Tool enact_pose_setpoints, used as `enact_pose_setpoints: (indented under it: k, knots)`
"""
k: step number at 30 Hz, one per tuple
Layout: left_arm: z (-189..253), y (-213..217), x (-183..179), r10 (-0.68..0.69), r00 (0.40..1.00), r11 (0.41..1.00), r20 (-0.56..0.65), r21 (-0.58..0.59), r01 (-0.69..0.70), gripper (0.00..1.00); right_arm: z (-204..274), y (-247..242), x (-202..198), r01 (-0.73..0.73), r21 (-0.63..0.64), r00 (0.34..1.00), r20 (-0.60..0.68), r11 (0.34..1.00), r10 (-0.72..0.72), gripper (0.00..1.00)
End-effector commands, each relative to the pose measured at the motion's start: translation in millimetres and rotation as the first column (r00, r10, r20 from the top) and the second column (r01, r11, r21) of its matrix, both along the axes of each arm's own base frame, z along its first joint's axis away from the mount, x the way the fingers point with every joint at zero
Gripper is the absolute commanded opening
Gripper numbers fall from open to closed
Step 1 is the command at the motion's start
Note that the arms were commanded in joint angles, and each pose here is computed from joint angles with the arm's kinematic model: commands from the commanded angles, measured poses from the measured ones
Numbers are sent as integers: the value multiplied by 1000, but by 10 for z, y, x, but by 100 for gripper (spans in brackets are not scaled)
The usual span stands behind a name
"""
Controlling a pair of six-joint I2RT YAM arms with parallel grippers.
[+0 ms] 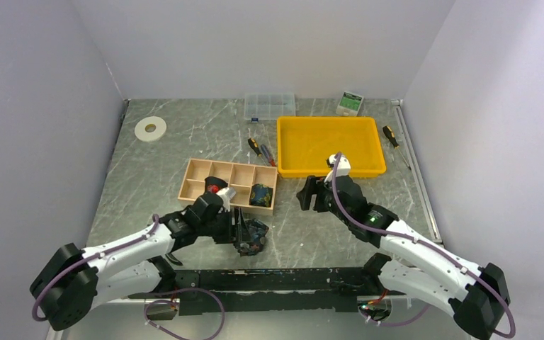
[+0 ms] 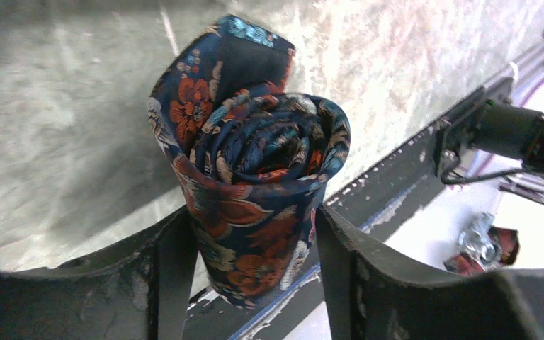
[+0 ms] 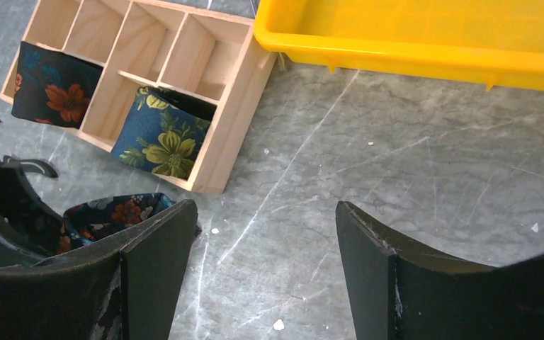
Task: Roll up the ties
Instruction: Place the tie at the center of the board.
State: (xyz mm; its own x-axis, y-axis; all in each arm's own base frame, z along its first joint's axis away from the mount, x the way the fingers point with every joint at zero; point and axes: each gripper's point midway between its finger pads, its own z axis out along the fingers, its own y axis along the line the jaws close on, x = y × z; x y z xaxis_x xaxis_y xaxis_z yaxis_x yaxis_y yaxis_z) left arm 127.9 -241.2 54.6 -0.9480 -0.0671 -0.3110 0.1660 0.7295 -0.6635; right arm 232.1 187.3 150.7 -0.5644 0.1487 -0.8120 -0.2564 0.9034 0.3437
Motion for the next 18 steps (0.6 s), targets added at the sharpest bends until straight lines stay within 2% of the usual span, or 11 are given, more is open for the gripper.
enact_pose_setpoints:
  k: [1, 4, 11, 12, 13, 15, 18]
  knots:
    - [49, 270, 123, 66, 996, 987, 66, 144, -75, 67, 93, 108, 70, -20, 42, 999, 36, 999, 19, 76]
    - [108, 362, 131, 92, 993, 979, 80, 174, -105, 72, 68, 122, 83, -22, 37, 999, 30, 999, 21, 77]
    - [385, 719, 101, 190, 972, 938, 142, 267, -222, 76, -36, 187, 77, -43, 39, 999, 6, 998, 43, 77]
    - [464, 756, 92, 210, 964, 932, 162, 263, -247, 83, -56, 195, 79, -45, 39, 999, 2, 998, 45, 77]
    - [549, 765, 66, 221, 959, 932, 179, 252, -262, 83, -86, 205, 79, -48, 36, 999, -5, 998, 48, 77]
    - [651, 785, 18, 248, 951, 928, 185, 237, -287, 81, -114, 227, 83, -54, 37, 998, -8, 998, 55, 77]
    - [610, 667, -151, 242, 963, 934, 119, 240, -265, 67, -159, 253, 88, -63, 33, 998, -19, 997, 63, 76]
